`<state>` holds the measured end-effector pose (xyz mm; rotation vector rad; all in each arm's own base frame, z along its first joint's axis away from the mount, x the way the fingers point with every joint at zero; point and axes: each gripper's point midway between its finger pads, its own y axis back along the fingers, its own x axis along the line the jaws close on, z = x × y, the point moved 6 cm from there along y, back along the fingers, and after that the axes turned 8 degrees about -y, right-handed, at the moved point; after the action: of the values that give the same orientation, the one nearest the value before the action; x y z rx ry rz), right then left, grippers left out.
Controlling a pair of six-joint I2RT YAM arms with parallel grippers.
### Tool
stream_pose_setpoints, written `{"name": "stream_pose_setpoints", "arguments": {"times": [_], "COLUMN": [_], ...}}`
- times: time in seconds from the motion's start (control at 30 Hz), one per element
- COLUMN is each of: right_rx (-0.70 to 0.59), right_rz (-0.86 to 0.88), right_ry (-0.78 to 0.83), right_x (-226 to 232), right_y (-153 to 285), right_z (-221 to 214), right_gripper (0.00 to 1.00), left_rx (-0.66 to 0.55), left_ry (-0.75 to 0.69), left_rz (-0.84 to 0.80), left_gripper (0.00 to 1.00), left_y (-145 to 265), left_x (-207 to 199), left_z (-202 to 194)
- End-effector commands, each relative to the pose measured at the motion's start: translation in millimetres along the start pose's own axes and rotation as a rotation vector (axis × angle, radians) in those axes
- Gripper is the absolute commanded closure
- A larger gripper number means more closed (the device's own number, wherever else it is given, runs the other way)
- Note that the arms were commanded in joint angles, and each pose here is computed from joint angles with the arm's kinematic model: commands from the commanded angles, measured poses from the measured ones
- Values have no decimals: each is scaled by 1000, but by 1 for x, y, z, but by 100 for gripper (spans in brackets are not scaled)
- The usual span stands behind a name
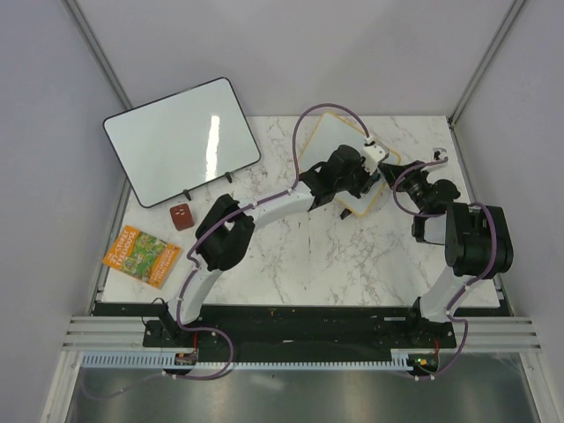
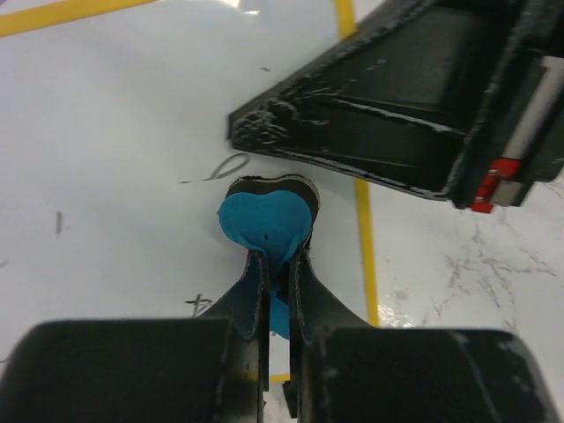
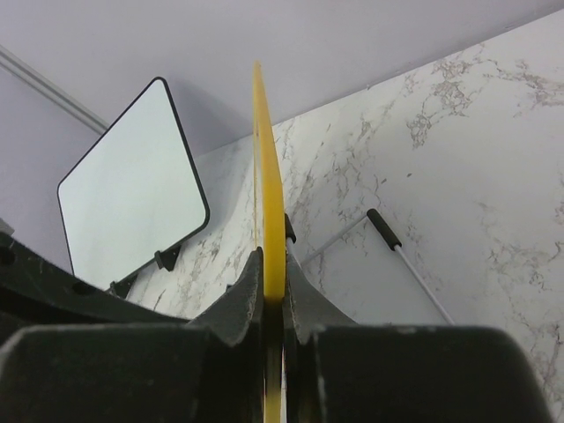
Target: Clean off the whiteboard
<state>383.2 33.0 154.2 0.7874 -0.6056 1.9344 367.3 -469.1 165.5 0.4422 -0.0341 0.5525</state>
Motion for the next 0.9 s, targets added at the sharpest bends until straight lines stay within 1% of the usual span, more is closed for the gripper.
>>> {"name": "stream_pose_setpoints", "arguments": {"times": [0.0, 0.1, 0.2, 0.33, 0.4, 0.57, 0.6, 0.7, 0.77, 0.8, 0.87], "right_rx": [87, 85, 88, 91, 89, 88, 86, 87, 89, 85, 86], "right_rz": [265, 267, 272, 278, 278, 294, 296, 295, 295, 292, 292], "right_ry": [190, 189, 186, 183, 184, 168, 170, 171, 171, 173, 170], "right_x": [39, 40, 41, 43, 43, 43, 44, 44, 45, 44, 44], "right_y": [-6, -6, -6, -6, -5, -6, -6, -5, -5, -6, -5], "right_z": [-9, -8, -9, -9, -8, -9, -9, -9, -9, -8, -8], "right_gripper": [100, 100, 100, 100, 100, 100, 100, 100, 100, 100, 100], "left_rx": [162, 187, 207, 203, 202, 216, 198, 197, 172, 183, 174], "left_ry": [-10, 7, 21, 116, 156, 313, 331, 426, 458, 473, 485], "left_rz": [-254, -195, -45, 105, 138, 184, 192, 235, 270, 284, 328], "left_gripper": [98, 98, 98, 98, 98, 98, 98, 98, 98, 98, 98], "left_y": [-12, -13, -12, -4, -1, 8, 8, 13, 18, 21, 26], "left_x": [-70, -65, -47, -28, -17, 13, 18, 35, 49, 51, 62], "left_z": [-62, -69, -73, -79, -82, -96, -97, -105, -103, -109, -109]}}
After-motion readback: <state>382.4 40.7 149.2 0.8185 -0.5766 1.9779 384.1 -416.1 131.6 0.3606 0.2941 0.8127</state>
